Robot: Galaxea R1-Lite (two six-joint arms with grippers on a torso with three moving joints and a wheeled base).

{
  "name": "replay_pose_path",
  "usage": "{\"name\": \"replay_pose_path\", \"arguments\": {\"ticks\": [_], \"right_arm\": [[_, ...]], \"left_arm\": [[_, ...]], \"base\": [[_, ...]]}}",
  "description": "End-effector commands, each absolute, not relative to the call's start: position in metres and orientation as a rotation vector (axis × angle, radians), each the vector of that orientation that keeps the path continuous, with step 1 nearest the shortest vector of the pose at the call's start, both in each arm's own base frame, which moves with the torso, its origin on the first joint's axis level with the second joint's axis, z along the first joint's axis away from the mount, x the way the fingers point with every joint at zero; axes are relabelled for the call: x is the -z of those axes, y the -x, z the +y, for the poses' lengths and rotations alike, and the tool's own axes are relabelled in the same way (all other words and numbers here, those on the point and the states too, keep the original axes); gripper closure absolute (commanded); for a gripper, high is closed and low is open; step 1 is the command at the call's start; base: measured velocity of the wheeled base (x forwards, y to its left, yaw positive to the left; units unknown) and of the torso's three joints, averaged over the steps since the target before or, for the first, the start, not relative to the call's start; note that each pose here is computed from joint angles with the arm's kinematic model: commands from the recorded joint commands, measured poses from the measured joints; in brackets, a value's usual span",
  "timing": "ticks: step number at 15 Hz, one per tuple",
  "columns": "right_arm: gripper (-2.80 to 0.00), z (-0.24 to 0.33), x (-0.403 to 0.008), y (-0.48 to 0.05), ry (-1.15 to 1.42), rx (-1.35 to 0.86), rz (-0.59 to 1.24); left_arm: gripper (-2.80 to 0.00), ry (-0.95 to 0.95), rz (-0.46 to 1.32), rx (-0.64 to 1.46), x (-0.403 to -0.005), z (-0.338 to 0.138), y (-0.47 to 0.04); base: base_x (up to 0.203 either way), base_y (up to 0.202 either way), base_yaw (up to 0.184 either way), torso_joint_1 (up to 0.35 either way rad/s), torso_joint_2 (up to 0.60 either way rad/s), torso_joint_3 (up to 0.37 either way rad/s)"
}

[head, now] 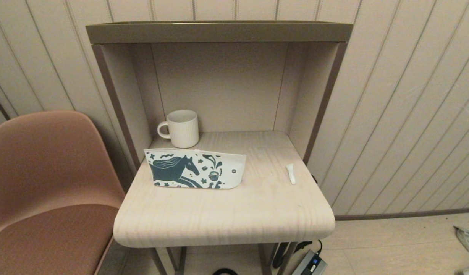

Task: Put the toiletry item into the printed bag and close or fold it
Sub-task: Pick up the storage bag

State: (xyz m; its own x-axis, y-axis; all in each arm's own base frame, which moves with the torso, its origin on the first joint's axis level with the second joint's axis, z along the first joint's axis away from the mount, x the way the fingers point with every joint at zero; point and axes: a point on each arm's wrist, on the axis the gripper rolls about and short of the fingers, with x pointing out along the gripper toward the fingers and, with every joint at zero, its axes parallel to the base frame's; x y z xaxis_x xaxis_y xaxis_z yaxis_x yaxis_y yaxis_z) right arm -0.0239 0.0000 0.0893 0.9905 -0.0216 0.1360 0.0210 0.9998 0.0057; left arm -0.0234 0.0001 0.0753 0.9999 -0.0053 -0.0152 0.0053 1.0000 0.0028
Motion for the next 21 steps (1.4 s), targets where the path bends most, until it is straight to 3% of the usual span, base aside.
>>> {"name": "replay_pose_path", "arguments": {"ticks": [1,8,11,14,18,21], "right_arm": [[0.00,0.000,-0.089,0.024,-0.006,0.021,-0.137],[0.00,0.000,-0.089,0.024,-0.003,0.020,-0.137],[0.00,0.000,-0.089,0.024,-0.003,0.020,-0.137],[0.00,0.000,-0.089,0.024,-0.003,0.020,-0.137],[0.00,0.000,-0.089,0.024,-0.003,0.021,-0.137],[0.00,0.000,-0.089,0.024,-0.003,0.022,-0.137]], "left_arm": [[0.00,-0.003,0.017,0.005,-0.075,0.000,0.023],[0.00,-0.026,-0.003,-0.003,-0.082,0.000,0.025],[0.00,-0.060,-0.073,0.064,-0.147,-0.001,0.036],[0.00,0.000,-0.004,0.358,-0.228,-0.007,0.008],[0.00,0.098,0.171,0.667,-0.277,-0.018,-0.074],[0.00,0.136,0.188,0.916,-0.308,-0.025,-0.124]], "base": [[0.000,0.000,0.000,0.000,0.00,0.000],[0.000,0.000,0.000,0.000,0.00,0.000],[0.000,0.000,0.000,0.000,0.00,0.000],[0.000,0.000,0.000,0.000,0.00,0.000],[0.000,0.000,0.000,0.000,0.00,0.000],[0.000,0.000,0.000,0.000,0.00,0.000]]}}
